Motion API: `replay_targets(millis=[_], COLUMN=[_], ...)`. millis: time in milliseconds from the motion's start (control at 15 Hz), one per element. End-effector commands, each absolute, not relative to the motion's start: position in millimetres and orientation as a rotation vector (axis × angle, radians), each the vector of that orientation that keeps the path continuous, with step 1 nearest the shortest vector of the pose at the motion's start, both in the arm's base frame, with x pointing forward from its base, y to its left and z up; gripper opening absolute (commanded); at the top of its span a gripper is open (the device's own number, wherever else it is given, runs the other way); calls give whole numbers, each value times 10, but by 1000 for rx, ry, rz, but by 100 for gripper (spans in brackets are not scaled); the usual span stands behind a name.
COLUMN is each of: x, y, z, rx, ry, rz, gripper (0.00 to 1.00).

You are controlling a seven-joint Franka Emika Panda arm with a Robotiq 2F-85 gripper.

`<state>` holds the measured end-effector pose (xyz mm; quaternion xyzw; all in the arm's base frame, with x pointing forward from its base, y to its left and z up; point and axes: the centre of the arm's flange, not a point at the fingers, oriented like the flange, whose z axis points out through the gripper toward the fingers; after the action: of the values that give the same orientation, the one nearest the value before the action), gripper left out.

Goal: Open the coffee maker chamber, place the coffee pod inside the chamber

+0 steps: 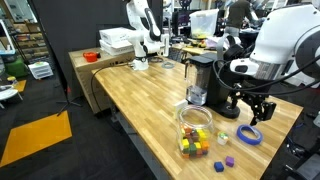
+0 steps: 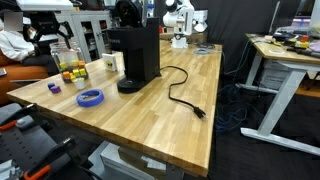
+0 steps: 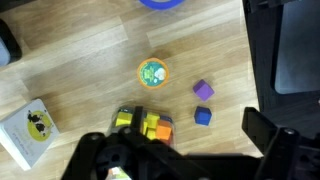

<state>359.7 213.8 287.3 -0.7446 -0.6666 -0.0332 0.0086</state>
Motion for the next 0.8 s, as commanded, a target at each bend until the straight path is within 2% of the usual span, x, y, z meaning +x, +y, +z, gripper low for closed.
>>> replay_targets(millis=[0, 733], x=[3821, 4064], y=[2112, 2205], z=[2726, 2029], rx=[-2360, -2380], ry=[-2062, -1952], rz=[-72, 45], gripper=[100, 100])
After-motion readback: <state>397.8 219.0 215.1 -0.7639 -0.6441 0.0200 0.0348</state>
